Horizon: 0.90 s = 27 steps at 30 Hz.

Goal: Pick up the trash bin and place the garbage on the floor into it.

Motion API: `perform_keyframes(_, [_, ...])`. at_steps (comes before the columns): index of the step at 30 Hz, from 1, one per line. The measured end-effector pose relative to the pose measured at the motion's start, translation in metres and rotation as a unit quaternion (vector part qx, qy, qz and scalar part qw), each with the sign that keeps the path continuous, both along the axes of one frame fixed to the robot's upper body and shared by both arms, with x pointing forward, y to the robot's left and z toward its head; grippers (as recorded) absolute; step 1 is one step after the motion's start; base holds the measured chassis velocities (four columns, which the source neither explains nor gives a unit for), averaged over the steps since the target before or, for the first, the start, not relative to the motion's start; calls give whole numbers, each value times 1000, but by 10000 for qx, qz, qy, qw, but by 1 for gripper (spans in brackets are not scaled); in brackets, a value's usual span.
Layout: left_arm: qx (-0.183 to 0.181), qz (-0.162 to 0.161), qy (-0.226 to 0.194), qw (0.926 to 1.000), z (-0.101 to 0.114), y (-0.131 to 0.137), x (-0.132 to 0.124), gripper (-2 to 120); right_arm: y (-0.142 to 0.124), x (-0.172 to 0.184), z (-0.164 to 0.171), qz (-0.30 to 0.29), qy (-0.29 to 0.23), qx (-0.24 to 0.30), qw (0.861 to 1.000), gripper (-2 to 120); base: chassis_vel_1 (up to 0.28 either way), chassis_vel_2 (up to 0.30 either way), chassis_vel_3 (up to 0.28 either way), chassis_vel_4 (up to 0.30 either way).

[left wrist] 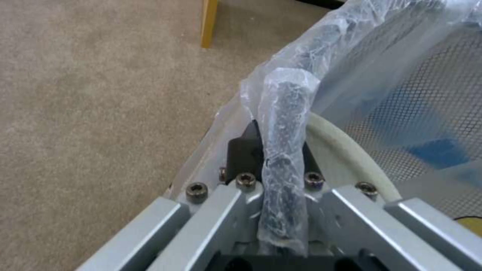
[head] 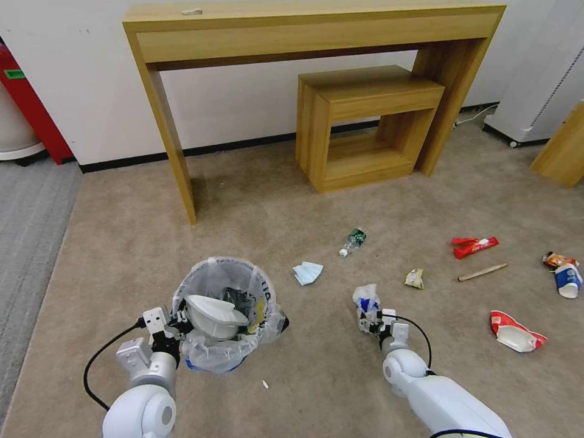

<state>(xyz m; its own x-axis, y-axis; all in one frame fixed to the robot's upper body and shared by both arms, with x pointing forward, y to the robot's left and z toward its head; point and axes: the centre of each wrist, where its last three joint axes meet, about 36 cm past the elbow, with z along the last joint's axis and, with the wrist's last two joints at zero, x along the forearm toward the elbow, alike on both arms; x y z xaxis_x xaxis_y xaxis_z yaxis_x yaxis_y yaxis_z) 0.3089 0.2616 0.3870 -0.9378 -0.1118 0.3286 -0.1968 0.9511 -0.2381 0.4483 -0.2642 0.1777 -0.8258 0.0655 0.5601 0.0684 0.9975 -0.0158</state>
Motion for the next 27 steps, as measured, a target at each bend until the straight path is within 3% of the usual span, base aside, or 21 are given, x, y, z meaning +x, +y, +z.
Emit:
perform_keyframes(8, [-42,-8,-35,10000,-3,-1,4,1,10,-1,-6,244,-120,-100,9996,73,0,0,0,0])
perform_keyframes(14, [-57,5,-79,10000,-3,0,5,1,2,-5,-15,456,-171,-201,9986,47,0,0,0,0])
perform_keyframes(19, [-63,14,-93,9999,-3,0,5,1,-3,-5,-18,573,-215,-203,9979,34,0,0,0,0])
perform_keyframes(27, [-71,48,-86,9999,-5,0,6,1,-20,-7,-4,962,-819,511,9907,4,0,0,0,0])
